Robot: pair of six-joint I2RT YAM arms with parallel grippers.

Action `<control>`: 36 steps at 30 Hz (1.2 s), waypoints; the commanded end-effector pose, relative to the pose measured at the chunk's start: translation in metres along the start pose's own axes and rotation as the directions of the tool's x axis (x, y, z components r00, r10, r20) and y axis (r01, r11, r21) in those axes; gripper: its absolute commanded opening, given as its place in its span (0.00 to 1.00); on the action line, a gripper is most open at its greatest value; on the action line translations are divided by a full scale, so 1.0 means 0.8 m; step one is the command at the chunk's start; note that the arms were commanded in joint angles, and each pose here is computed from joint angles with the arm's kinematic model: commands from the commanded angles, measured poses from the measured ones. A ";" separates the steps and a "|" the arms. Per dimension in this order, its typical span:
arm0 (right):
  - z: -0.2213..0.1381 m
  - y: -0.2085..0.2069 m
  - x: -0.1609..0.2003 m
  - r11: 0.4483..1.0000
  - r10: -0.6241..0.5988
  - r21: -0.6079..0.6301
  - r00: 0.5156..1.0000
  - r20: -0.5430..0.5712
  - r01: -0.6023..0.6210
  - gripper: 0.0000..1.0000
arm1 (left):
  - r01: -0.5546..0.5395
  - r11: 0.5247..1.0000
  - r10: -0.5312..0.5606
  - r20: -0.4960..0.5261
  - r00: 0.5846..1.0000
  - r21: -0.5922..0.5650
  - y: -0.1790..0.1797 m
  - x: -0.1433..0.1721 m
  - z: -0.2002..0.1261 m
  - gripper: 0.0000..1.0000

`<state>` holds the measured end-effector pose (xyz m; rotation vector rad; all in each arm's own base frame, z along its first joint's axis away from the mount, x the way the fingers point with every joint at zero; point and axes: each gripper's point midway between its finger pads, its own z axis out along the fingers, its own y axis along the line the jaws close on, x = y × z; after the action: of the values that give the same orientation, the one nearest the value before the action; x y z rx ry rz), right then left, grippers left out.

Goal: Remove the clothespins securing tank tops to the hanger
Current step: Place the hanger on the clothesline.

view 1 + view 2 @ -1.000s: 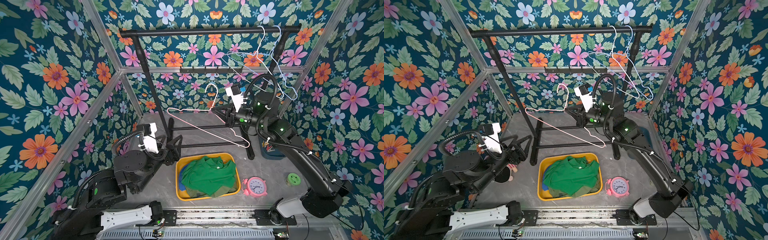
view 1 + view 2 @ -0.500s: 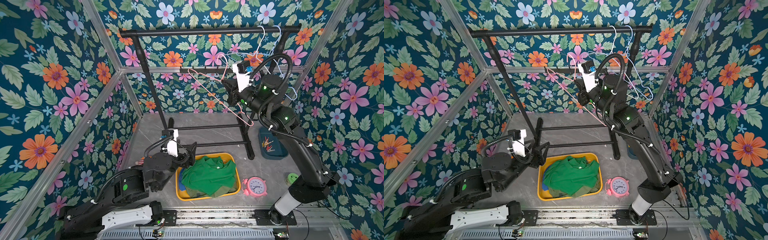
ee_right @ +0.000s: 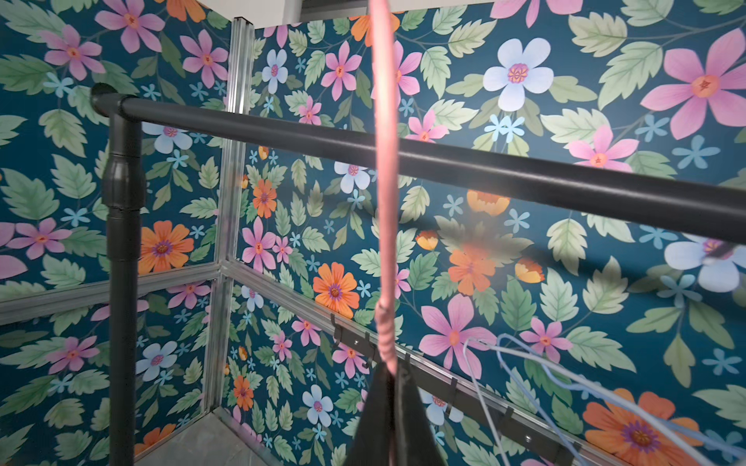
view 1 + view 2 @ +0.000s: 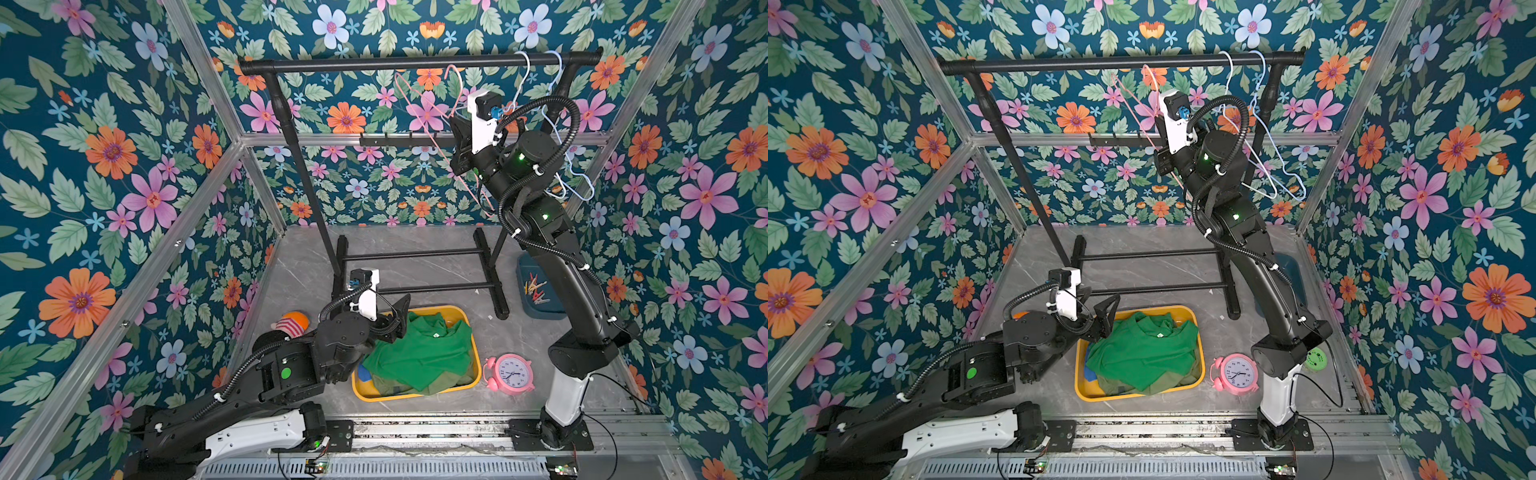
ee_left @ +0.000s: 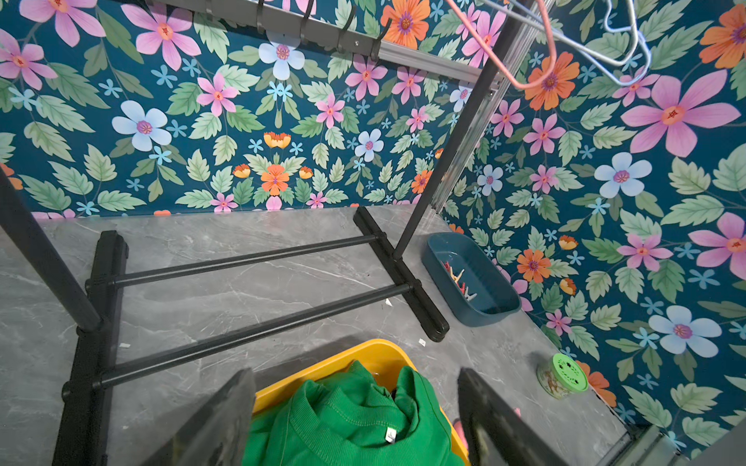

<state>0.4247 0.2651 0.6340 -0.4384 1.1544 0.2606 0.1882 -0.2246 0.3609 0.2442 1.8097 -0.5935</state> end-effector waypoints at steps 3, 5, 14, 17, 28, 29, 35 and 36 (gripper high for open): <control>0.006 -0.025 -0.035 0.998 -0.028 0.062 0.992 0.124 0.020 0.00 | 0.019 1.000 -0.020 0.037 0.999 0.020 -0.008 -0.008 0.004 0.81; 0.009 -0.031 -0.034 0.997 -0.041 0.075 0.988 0.148 0.030 0.00 | 0.032 0.999 -0.033 0.055 0.998 0.020 -0.006 -0.004 0.006 0.80; 0.018 -0.079 -0.036 0.992 -0.036 0.129 0.972 0.232 0.006 0.00 | 0.052 0.999 -0.052 0.069 0.996 0.005 0.001 0.009 0.011 0.81; 0.017 -0.092 -0.035 0.992 -0.015 0.123 0.967 0.256 -0.017 0.00 | 0.049 0.999 -0.050 0.069 0.996 0.007 -0.002 0.009 0.013 0.81; 0.035 -0.121 -0.010 0.991 0.029 0.122 0.973 0.230 -0.058 0.00 | 0.049 0.999 -0.049 0.055 0.997 -0.003 -0.006 0.014 0.022 0.81; 0.037 -0.122 -0.006 0.991 0.031 0.122 0.974 0.226 -0.060 0.00 | 0.051 0.999 -0.050 0.053 0.997 -0.003 -0.006 0.015 0.023 0.81; 0.046 -0.120 0.016 0.994 0.038 0.097 0.982 0.187 -0.057 0.00 | 0.061 0.998 -0.061 0.053 0.997 -0.007 -0.005 0.017 0.022 0.81; 0.046 -0.119 0.018 0.994 0.040 0.096 0.983 0.182 -0.058 0.00 | 0.062 0.998 -0.062 0.054 0.997 -0.006 -0.005 0.016 0.022 0.81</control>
<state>0.5040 0.1961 0.6479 -0.2826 1.0163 0.2607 0.1955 -0.2408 0.3410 0.2019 1.7861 -0.6196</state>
